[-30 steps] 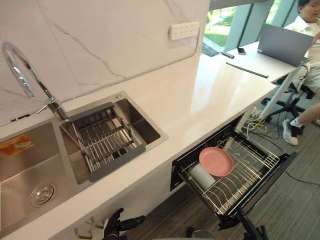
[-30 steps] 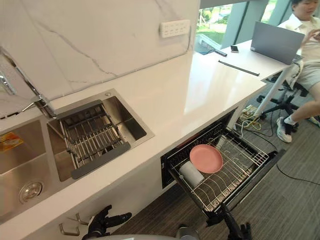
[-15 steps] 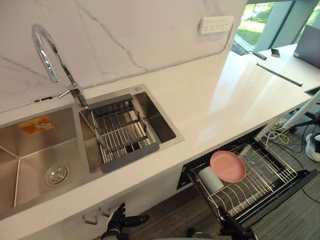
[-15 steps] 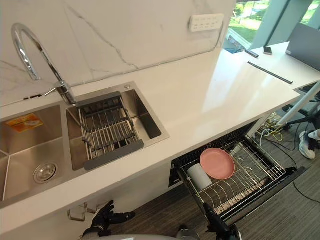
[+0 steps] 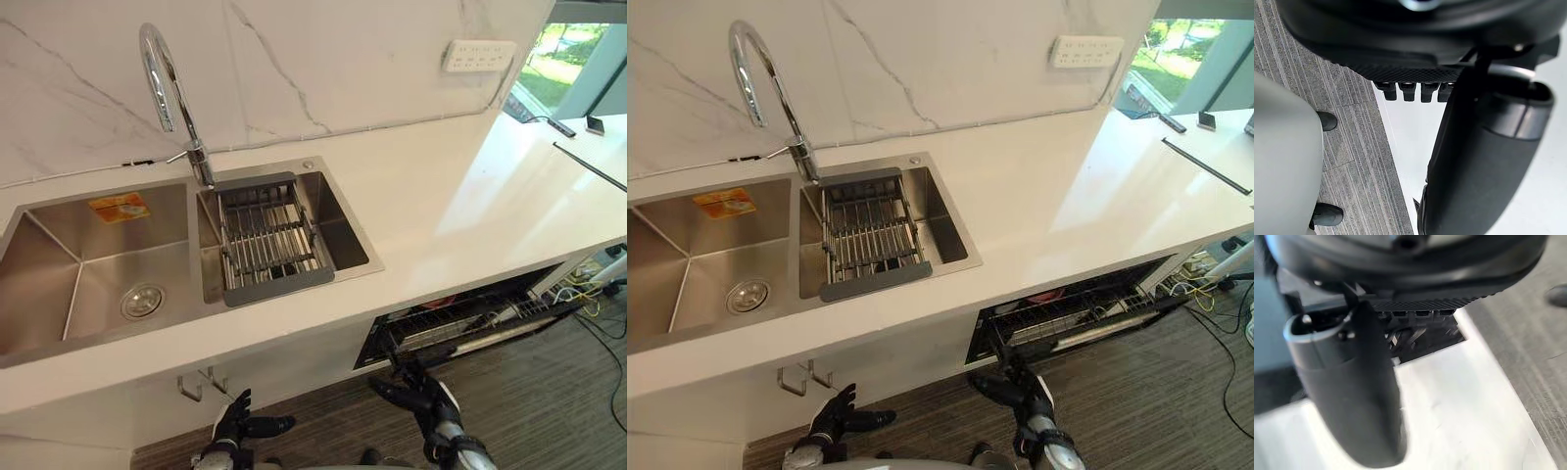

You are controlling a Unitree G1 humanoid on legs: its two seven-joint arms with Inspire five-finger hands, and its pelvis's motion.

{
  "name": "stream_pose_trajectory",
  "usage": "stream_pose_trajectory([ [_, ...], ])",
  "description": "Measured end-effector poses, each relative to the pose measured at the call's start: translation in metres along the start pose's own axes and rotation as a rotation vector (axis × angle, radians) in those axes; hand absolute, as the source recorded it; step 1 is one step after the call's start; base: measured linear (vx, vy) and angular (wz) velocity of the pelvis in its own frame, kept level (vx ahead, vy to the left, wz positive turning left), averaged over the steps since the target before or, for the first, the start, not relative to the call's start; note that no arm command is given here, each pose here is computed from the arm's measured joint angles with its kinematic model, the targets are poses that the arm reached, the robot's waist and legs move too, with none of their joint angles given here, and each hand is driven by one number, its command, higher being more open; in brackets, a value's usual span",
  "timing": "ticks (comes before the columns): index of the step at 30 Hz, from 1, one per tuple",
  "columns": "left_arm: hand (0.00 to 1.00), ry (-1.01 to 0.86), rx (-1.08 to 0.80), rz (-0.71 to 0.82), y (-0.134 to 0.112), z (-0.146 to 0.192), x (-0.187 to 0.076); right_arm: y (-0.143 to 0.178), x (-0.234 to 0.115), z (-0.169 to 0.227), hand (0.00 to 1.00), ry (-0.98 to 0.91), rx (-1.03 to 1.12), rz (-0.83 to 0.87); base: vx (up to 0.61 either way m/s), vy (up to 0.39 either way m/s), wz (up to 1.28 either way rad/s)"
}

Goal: Walk over to the sink, pick up the cup, carry it to the dishwasher, place the cup inside the dishwasher, then close the dishwasher door

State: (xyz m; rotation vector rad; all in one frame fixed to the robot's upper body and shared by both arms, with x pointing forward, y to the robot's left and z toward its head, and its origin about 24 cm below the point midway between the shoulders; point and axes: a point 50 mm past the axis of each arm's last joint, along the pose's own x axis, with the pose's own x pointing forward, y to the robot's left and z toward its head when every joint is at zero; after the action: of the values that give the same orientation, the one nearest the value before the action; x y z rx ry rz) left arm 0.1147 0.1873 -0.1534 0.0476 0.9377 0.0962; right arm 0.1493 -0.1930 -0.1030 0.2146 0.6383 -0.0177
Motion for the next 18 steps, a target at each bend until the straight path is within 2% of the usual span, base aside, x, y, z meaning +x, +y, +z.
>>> stream_pose_trajectory([
  [8, 1.00, -0.018, 0.000, -0.005, 0.000, 0.004, 0.001, -0.003, 0.036, 0.049, 1.00, -0.053, -0.202, 0.008, 0.02, -0.029, 0.11],
  [14, 1.00, -0.033, 0.014, -0.010, -0.002, 0.007, 0.001, -0.012, 0.051, 0.063, 1.00, -0.028, -0.302, -0.089, -0.04, -0.035, 0.04],
  [18, 1.00, -0.041, 0.015, -0.012, -0.002, 0.010, 0.002, -0.010, 0.056, 0.075, 1.00, -0.046, -0.376, -0.092, -0.09, -0.037, -0.01],
])
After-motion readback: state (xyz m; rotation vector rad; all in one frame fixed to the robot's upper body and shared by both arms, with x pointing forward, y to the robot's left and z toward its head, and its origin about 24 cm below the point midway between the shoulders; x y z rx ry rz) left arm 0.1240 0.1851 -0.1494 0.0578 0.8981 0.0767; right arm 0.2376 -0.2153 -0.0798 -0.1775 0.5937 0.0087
